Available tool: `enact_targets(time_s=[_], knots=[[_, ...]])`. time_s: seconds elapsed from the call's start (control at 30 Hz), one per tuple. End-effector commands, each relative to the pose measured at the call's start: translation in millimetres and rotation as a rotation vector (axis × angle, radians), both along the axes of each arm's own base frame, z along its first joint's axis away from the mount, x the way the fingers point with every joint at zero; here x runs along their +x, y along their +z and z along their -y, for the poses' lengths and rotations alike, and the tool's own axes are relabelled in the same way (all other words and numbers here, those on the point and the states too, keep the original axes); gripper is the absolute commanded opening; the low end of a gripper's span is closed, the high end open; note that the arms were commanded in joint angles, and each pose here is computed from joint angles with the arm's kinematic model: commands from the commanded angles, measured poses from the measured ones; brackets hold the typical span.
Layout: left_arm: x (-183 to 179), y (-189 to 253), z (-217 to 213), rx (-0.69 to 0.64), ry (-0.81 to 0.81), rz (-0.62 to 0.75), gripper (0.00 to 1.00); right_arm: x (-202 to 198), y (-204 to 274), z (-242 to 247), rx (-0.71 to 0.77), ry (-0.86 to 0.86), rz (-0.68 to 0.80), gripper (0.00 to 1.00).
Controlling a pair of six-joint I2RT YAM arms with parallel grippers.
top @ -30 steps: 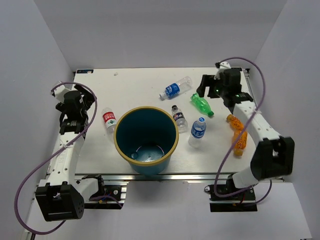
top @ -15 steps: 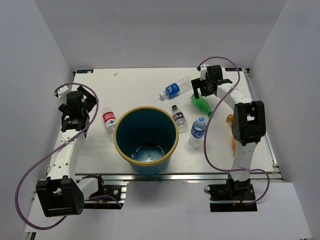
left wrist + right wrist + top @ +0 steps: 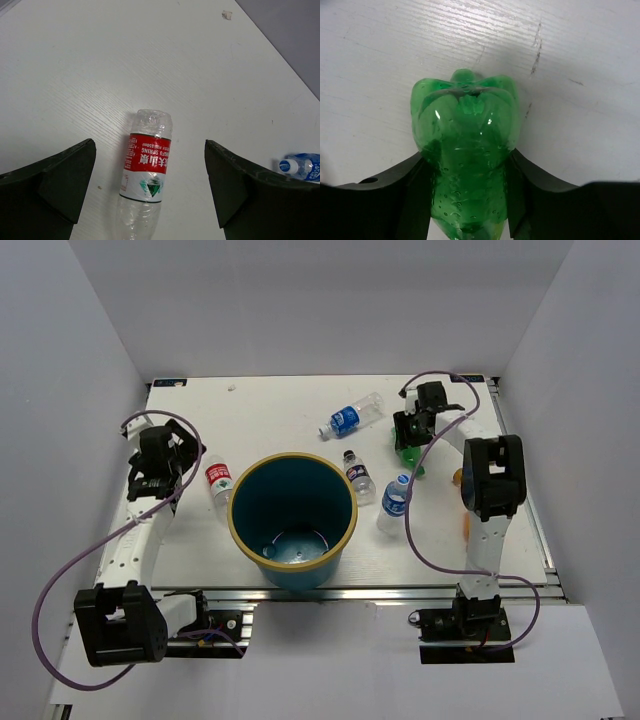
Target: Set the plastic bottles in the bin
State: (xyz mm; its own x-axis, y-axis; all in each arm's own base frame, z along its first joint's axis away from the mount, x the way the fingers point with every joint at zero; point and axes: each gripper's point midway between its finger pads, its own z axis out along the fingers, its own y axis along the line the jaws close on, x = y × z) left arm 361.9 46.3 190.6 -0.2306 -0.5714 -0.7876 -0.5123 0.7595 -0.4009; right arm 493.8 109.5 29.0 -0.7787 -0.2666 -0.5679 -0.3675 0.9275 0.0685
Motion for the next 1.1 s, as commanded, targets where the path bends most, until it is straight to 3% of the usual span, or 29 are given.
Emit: enact_targets(time_s=[0.0,0.13,0.23,0.33,0.43,0.5,0.57,0.77,0.83,0.97,1.07], knots=[[-3,-7,10,-0.036,-0.034,-0.005,0.98,5,61,-3,0.053,-0.016,0.095,0.45],[-4,-21,16,-0.058,-0.064,-0.039,0.98,10,155,-1,0.064,-0.008,0.272,0.47],[-4,-34,23,-0.084,-0.095,-0.069,0.98,-8,236,-25,0.148,0.090,0.399,0.45],[-1,-44,35,-0.115,-0.161,-0.087,0.98,-51,295,-79,0.198,0.310,0.501,0.46],[1,-57,43,-0.150,-0.192,-0.106,0.98,-115,333,-147,0.228,0.579,0.582,0.46],[3,-66,51,-0.175,-0.223,-0.119,0.98,-170,353,-189,0.335,0.800,0.599,0.46],[2,-77,59,-0.212,-0.256,-0.136,0.98,-224,362,-214,0.440,0.995,0.567,0.45],[3,-97,65,-0.243,-0.272,-0.175,0.98,-322,345,-255,0.481,1.343,0.455,0.54],[5,-106,67,-0.257,-0.280,-0.192,0.98,-335,336,-262,0.482,1.386,0.401,0.58],[7,-119,70,-0.271,-0.289,-0.227,0.98,-334,325,-266,0.466,1.374,0.322,0.89],[8,-127,72,-0.274,-0.288,-0.248,0.98,-327,326,-266,0.450,1.330,0.328,0.89]])
